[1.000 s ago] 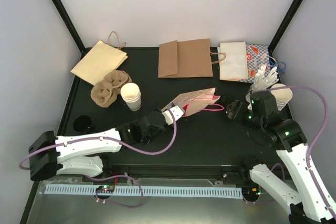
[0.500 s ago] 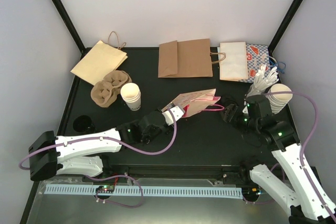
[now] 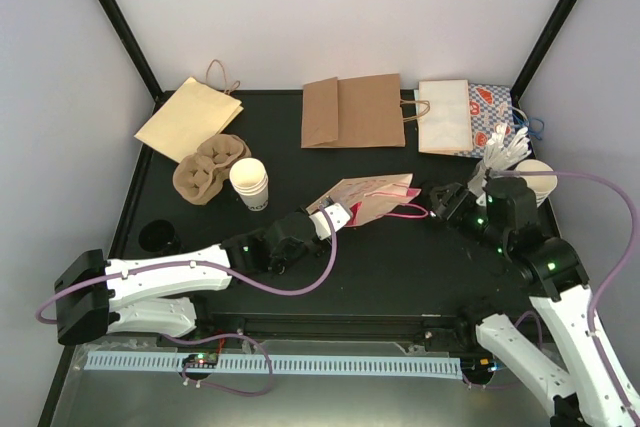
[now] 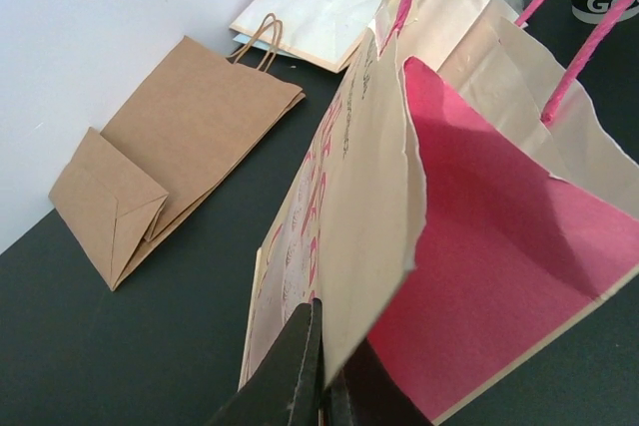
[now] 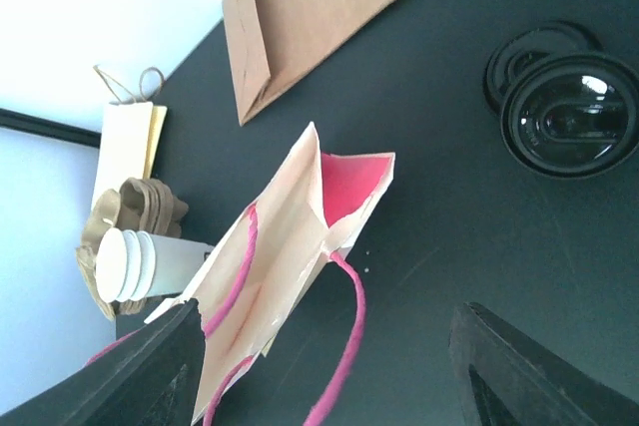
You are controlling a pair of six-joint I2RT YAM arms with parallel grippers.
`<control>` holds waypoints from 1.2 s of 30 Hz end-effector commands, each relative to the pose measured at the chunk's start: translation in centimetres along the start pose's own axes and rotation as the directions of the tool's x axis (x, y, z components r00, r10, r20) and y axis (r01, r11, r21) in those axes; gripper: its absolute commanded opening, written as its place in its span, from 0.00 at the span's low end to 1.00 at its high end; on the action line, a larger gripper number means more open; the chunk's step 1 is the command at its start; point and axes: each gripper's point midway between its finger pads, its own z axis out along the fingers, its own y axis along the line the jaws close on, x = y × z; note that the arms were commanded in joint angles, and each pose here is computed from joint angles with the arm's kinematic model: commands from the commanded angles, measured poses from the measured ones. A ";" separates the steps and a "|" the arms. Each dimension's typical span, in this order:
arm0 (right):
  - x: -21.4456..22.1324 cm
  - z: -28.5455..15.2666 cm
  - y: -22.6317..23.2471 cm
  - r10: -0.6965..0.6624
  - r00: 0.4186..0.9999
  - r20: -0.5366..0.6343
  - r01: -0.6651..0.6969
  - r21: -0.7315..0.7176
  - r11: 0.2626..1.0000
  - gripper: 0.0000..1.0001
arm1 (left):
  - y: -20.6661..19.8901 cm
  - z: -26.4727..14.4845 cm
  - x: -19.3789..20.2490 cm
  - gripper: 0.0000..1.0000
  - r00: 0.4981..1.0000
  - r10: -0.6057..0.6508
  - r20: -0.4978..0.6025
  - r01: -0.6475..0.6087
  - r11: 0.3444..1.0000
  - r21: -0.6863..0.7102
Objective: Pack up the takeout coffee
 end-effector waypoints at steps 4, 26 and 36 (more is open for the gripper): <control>1.6 2.1 0.2 0.023 0.996 -0.089 -0.025 -0.015 1.000 0.68 | 0.0 -0.5 -1.3 0.02 0.999 -0.028 0.033 0.028 1.000 0.010; 5.3 4.7 0.8 -0.041 0.966 -0.254 0.011 -0.120 0.993 0.01 | -0.7 -1.6 -3.1 0.31 0.995 -0.081 0.053 0.075 0.992 0.098; 4.1 4.2 4.5 -0.186 0.950 -0.250 0.125 -0.240 0.963 0.01 | 1.0 -6.2 -7.3 0.99 0.940 -0.329 0.088 0.309 0.933 0.183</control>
